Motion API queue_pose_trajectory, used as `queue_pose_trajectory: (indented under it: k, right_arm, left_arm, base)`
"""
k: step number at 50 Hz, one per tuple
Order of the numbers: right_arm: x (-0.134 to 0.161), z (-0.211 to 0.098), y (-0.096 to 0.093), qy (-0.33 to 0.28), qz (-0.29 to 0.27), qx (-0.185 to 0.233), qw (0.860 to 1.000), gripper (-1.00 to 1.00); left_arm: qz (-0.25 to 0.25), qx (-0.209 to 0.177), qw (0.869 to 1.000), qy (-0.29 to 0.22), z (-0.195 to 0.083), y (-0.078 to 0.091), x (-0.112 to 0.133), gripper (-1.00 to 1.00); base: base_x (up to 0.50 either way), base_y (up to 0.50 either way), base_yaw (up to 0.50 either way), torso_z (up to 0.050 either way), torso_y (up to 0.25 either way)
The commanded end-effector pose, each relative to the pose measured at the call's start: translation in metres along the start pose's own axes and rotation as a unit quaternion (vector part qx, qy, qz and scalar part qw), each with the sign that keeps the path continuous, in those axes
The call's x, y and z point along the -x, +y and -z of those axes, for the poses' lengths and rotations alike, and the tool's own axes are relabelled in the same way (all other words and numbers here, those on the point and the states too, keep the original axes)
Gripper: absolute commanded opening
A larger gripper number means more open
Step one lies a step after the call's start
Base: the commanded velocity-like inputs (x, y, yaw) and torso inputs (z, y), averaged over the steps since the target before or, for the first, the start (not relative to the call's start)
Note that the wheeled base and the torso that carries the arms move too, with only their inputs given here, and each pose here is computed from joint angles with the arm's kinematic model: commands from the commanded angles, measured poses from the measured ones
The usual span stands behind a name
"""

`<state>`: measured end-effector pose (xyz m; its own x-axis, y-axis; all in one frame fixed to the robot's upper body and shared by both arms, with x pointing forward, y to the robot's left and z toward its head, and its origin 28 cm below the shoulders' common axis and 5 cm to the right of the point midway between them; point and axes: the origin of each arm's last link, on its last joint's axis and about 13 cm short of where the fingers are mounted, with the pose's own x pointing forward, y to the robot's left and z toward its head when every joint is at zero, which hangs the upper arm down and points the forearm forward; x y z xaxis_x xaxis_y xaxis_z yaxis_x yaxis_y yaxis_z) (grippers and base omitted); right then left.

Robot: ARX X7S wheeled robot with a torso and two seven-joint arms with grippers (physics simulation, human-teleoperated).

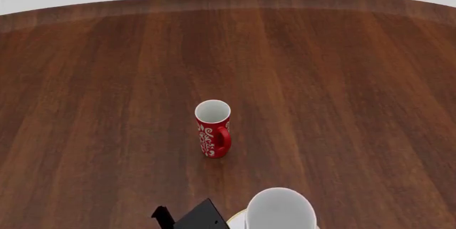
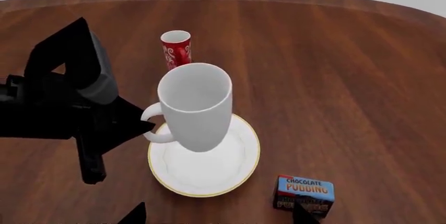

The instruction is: Put the white mug on the plate.

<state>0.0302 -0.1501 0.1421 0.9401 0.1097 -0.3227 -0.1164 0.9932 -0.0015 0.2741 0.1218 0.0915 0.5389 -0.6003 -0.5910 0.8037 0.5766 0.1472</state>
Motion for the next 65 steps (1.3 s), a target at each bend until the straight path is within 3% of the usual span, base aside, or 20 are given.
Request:
queue_pose_trajectory:
  k: [1,65]
  right_arm:
    - [-0.001,0.003,-0.001,0.002,0.0,-0.003,1.0,1.0]
    - [-0.011,0.011,0.001,0.02,-0.009,-0.033,0.999,1.0]
  left_arm:
    - [-0.002,0.005,1.0,0.0,0.001,0.003,-0.005,-1.0]
    - [0.009,0.016,1.0,0.016,0.016,0.004,-0.022,-1.0]
  base:
    - [0.0,0.0,0.0,0.0,0.0]
    - [0.0,0.0,0.0,0.0,0.0]
